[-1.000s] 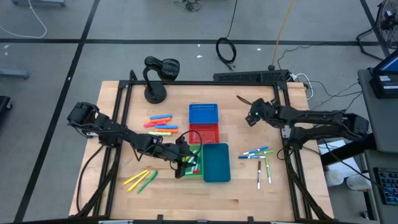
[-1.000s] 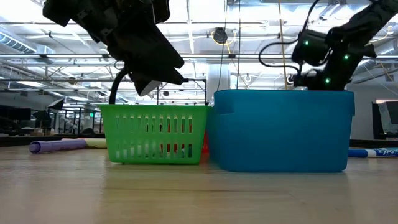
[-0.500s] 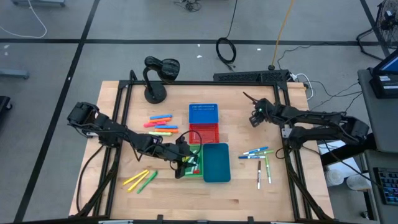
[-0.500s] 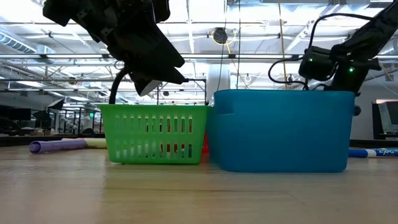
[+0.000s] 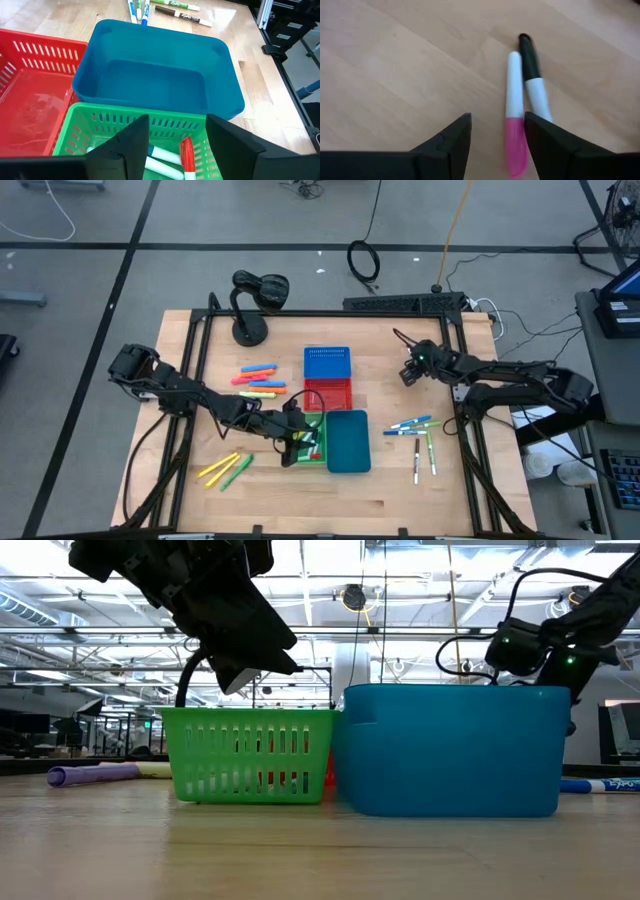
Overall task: Pick & Place Markers
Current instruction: Put the small pink highlighter pen into the green bin
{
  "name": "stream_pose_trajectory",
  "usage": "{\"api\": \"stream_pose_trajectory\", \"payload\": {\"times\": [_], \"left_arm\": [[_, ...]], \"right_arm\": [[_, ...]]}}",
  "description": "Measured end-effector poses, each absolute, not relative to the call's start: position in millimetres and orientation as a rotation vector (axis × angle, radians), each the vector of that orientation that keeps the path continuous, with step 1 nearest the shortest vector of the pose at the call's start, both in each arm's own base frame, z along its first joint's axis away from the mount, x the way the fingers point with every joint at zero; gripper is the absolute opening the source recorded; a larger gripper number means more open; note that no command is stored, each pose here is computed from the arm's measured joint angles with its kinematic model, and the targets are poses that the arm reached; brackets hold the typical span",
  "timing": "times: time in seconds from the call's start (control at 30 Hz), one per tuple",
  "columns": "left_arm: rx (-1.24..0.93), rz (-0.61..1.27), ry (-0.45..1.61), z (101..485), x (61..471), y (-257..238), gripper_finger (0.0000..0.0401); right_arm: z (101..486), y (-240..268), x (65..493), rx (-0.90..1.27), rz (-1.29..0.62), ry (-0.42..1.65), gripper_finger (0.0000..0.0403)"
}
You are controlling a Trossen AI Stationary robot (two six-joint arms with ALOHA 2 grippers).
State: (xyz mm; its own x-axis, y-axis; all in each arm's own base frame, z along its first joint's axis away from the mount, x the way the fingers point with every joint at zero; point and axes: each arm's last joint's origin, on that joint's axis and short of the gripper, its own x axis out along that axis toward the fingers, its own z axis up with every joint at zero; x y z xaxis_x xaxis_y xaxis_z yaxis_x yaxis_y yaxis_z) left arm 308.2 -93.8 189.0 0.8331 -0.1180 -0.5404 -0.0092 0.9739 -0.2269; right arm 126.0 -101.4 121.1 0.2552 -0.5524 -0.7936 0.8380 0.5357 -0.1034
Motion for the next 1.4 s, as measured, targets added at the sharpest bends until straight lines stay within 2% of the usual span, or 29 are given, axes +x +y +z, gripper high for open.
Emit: {"api": "stream_pose_trajectory", "payload": {"times": [0.57,0.73,0.9,1.03,1.23,1.4], "left_arm": [[-0.217,-0.036,0.571,190,309,-93,0.0214],[-0.201,-0.04,0.57,190,309,-93,0.0214],[-0.201,-0.04,0.57,190,309,-93,0.0214],[-0.199,-0.04,0.57,190,309,-93,0.0214],[-0.198,-0.041,0.57,190,309,-93,0.0214],[-0.191,-0.043,0.57,190,309,-93,0.0214]], "right_arm": [[105,-104,114,0.373,-0.982,0.76,0.0129],[104,-104,114,0.367,-0.977,0.763,0.0092],[104,-104,113,0.36,-0.975,0.768,0.0032],[104,-104,114,0.353,-0.963,0.772,0.0025],[106,-103,119,0.371,-0.805,0.731,0.0025],[112,-102,128,0.411,-0.623,0.616,0.0025]]}}
